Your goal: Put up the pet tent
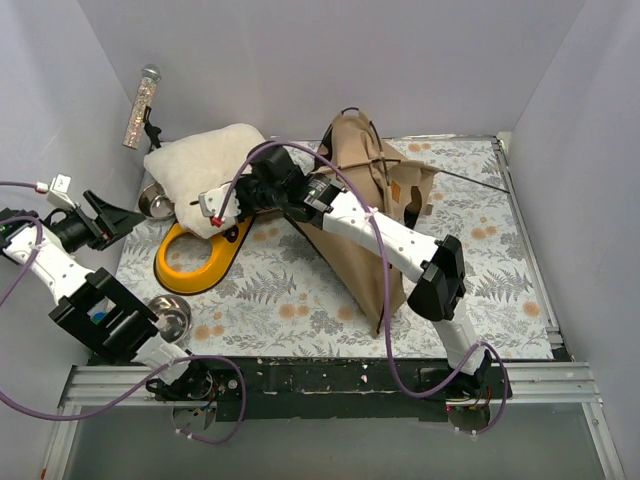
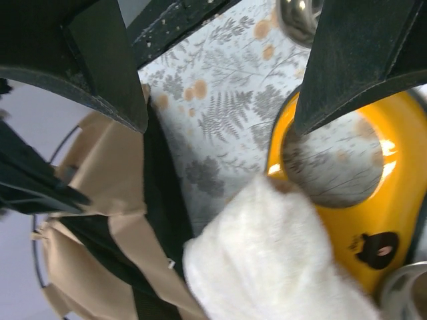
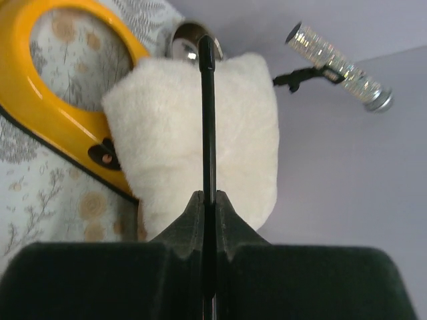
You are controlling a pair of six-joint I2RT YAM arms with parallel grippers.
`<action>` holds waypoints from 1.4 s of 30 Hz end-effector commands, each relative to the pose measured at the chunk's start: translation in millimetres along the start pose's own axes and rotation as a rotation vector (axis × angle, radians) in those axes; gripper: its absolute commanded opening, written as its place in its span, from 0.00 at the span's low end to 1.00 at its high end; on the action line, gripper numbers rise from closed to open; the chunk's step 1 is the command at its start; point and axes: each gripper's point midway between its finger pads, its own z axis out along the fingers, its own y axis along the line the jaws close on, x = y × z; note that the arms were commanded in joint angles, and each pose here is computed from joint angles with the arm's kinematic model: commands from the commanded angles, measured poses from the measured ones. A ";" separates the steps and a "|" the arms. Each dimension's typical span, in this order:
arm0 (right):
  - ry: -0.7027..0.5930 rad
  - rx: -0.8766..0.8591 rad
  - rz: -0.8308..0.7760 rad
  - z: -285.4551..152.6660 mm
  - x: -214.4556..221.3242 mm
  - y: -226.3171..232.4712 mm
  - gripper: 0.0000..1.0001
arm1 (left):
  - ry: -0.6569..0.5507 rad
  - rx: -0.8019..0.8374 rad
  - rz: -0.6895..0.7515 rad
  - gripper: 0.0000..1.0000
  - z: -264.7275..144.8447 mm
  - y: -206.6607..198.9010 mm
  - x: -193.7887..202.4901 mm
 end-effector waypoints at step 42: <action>-0.330 0.486 -0.036 -95.6 -148.3 -120.0 0.01 | 0.076 0.766 0.863 0.98 169.7 -93.5 52.6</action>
